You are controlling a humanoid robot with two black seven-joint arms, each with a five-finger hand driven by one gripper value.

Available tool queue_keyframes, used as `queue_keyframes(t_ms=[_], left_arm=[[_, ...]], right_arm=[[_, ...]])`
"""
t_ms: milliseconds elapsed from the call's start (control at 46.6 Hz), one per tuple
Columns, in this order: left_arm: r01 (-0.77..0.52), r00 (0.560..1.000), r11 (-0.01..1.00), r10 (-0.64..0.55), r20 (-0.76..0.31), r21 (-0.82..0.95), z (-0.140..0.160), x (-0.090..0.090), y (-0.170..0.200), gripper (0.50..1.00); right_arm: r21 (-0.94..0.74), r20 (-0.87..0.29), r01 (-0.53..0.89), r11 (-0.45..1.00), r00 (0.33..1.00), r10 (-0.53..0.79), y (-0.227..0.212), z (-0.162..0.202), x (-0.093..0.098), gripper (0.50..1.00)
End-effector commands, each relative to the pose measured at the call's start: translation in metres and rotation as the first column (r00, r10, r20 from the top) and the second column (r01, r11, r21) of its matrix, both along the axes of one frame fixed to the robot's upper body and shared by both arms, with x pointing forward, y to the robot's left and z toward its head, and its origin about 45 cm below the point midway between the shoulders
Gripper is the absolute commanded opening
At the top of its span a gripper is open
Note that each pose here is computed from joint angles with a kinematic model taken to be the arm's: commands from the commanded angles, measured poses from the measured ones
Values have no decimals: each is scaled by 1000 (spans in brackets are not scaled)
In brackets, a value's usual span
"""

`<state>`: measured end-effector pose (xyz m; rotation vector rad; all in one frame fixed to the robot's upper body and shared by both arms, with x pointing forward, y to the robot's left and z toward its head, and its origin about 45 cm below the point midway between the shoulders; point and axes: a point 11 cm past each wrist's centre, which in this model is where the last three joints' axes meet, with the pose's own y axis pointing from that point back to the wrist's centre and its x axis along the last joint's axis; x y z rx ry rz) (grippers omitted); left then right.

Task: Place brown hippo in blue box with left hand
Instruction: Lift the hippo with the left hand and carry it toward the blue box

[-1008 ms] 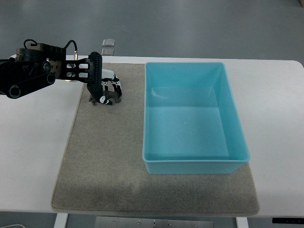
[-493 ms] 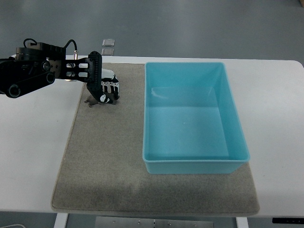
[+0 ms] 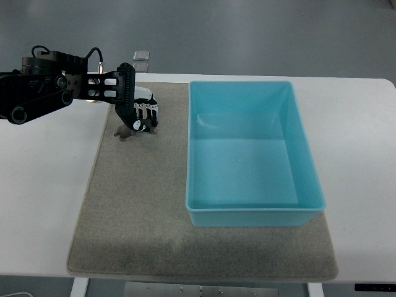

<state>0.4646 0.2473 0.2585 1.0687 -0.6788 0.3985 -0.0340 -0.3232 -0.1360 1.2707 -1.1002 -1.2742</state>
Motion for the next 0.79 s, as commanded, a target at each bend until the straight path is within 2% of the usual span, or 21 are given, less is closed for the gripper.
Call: queue_keyframes(t_ms=[0, 279, 772], left_arm=[[4, 1000, 1000, -4, 16, -2, 6, 2, -2, 500], [8, 999, 1000, -7, 47, -9, 19, 7, -6, 500], [26, 991, 999, -21, 130, -38, 59, 20, -19, 500]], right_arm=[[0, 0, 0, 1000, 1000, 0, 0, 0, 0, 936], [0, 0, 0, 1000, 1000, 0, 0, 0, 0, 936], [-1, 0, 0, 1000, 1000, 0, 0, 0, 0, 936]])
